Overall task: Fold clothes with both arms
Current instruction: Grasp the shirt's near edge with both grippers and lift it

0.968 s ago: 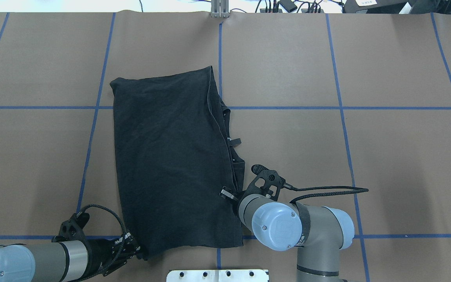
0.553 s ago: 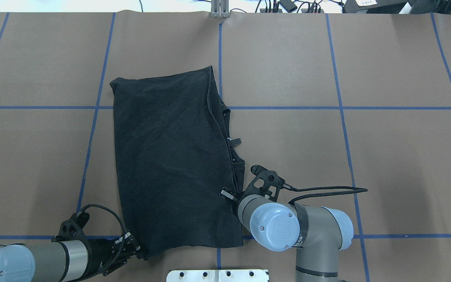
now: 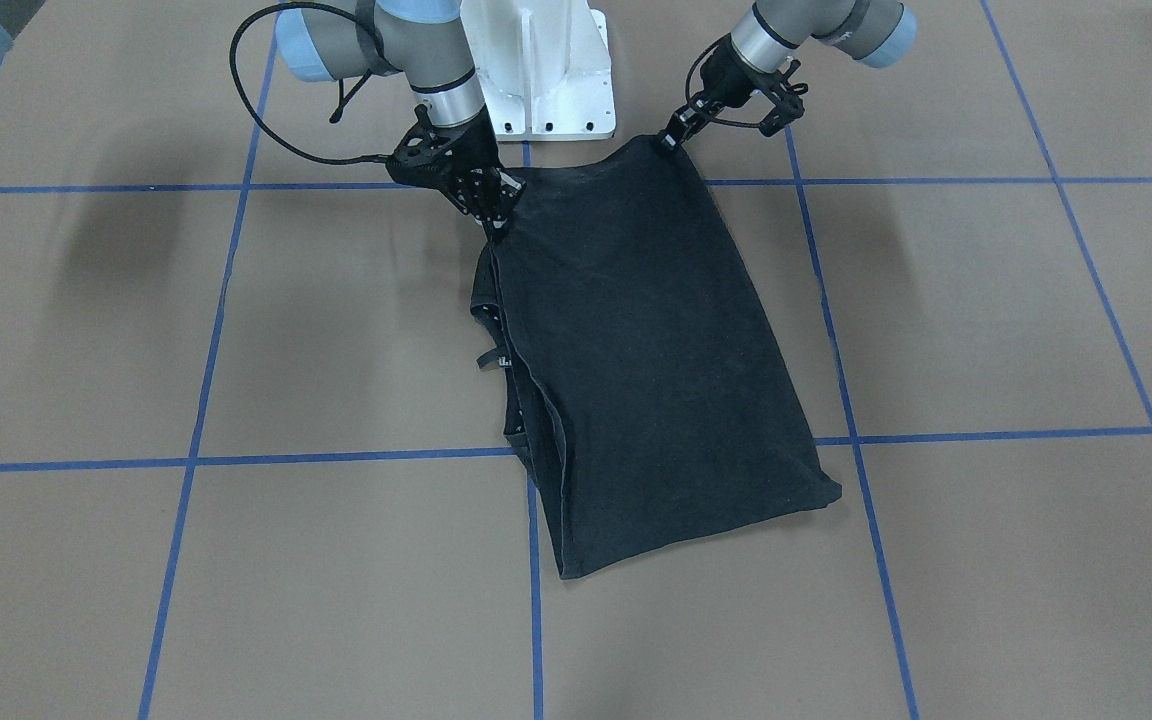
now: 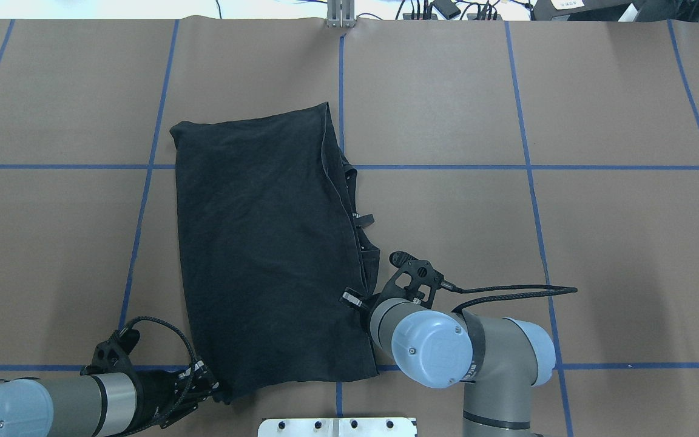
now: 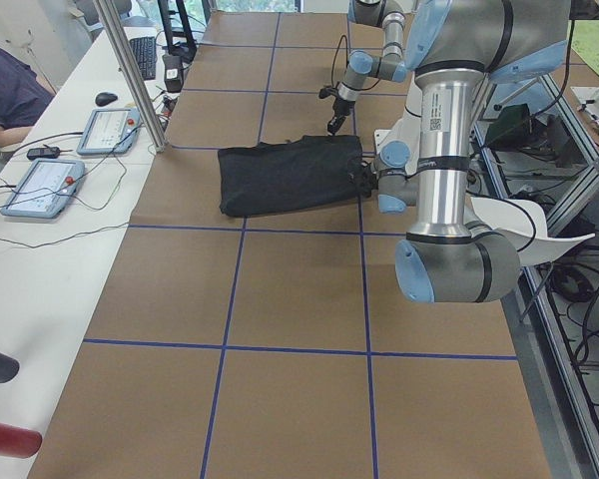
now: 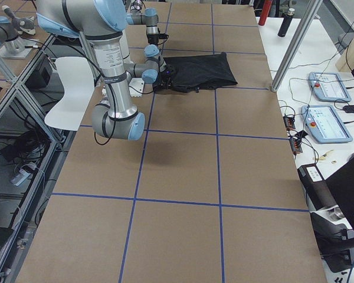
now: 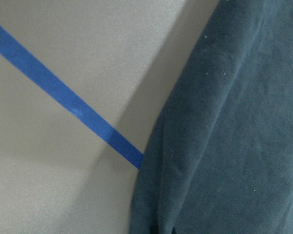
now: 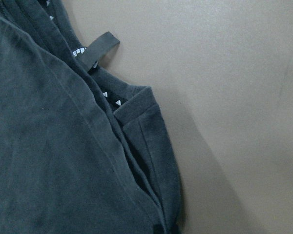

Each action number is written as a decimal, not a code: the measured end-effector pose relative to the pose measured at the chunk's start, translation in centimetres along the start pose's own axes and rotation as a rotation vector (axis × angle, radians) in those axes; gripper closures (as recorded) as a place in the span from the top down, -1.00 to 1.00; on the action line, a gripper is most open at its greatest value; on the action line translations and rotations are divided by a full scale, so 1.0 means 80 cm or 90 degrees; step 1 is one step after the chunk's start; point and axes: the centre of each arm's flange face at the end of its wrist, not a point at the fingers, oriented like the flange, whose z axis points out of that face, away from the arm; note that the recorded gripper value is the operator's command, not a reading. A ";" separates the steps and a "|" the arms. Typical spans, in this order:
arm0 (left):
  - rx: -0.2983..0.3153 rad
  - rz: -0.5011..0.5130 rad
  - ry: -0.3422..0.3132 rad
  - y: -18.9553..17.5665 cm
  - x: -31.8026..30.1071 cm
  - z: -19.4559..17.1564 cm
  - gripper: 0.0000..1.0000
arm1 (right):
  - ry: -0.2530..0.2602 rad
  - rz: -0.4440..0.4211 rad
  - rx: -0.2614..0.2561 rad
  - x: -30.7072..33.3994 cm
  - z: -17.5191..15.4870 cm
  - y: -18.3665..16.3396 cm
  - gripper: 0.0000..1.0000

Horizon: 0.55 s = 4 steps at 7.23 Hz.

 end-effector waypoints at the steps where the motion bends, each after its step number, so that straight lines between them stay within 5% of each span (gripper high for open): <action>1: -0.013 0.014 0.006 0.007 0.008 -0.010 -1.00 | 0.006 -0.005 -0.009 0.009 -0.019 0.004 -1.00; 4: -0.088 0.042 0.029 0.041 0.042 -0.070 -1.00 | 0.029 -0.037 -0.058 0.036 -0.123 0.046 -1.00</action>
